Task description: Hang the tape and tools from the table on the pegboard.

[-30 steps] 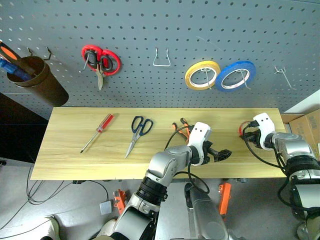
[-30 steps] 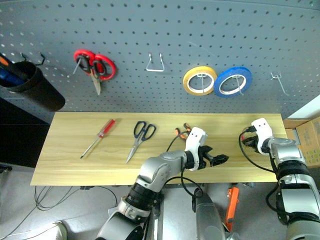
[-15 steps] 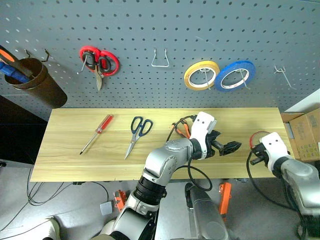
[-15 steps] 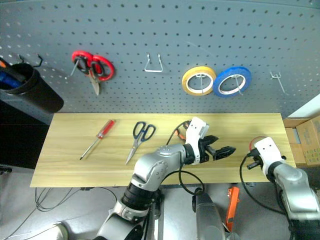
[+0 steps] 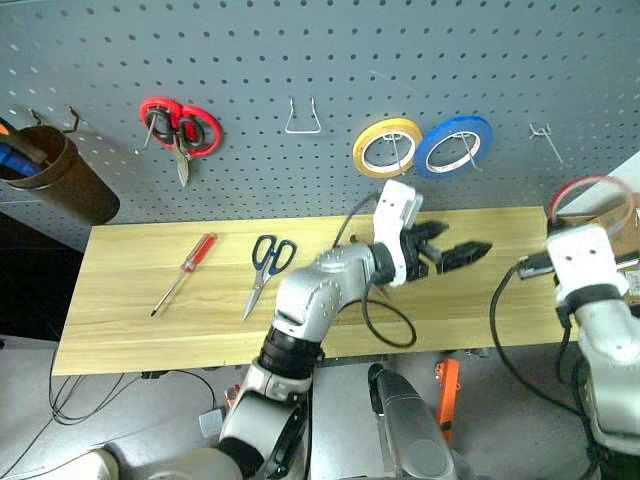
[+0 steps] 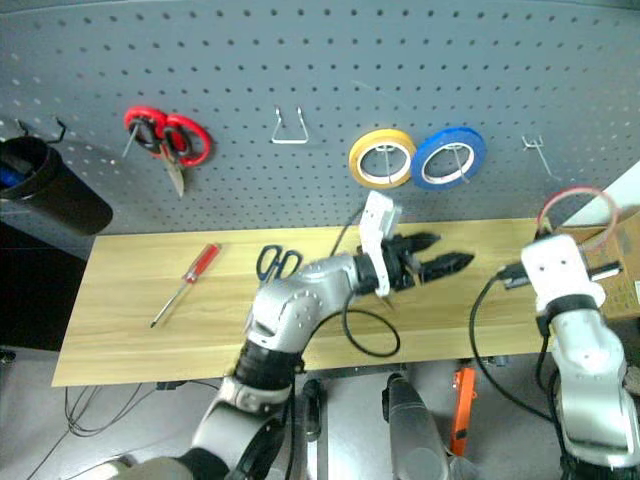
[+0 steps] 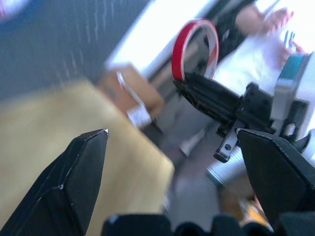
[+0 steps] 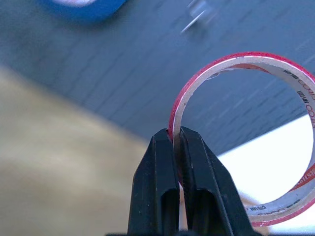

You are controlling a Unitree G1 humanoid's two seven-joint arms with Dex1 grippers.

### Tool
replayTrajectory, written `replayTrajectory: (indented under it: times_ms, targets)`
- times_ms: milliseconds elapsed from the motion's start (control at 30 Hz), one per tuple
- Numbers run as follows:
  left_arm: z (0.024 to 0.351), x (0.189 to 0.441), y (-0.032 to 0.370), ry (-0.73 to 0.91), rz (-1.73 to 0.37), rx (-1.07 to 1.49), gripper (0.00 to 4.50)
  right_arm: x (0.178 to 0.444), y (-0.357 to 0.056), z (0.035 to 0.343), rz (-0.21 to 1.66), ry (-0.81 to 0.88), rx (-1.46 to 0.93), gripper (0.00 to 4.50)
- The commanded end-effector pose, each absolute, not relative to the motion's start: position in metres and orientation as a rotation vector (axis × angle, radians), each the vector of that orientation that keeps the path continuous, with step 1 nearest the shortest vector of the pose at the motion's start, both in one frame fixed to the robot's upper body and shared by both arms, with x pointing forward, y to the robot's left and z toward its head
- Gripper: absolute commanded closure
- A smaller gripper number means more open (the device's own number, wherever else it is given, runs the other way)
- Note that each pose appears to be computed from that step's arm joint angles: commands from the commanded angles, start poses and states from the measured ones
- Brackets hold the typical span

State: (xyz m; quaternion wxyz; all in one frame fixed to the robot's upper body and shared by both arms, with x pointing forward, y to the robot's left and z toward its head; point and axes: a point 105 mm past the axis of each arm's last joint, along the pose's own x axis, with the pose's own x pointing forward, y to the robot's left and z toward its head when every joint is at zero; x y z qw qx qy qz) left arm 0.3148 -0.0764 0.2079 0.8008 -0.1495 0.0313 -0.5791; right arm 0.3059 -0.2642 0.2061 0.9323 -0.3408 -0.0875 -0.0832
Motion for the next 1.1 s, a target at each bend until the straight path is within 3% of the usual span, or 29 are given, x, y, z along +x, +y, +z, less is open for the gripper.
replayTrajectory:
  times_ms: [33,367,800,1100]
  targets:
    - [0.229,0.305,-0.1,-0.001,-1.334,-0.377,0.0,0.317,-0.278,0.222,-0.191,-0.249,-0.69,4.48]
    - [0.233,0.315,-0.1,-0.03,-1.31,-0.377,0.0,0.339,-0.273,0.241,-0.143,-0.339,-0.684,4.48]
    - [0.232,0.317,-0.095,-0.024,-1.296,-0.377,0.0,0.313,-0.253,0.22,-0.135,-0.29,-0.629,4.48]
    - [0.234,0.316,-0.097,-0.026,-1.307,-0.381,0.0,0.316,-0.247,0.224,-0.12,-0.298,-0.626,4.48]
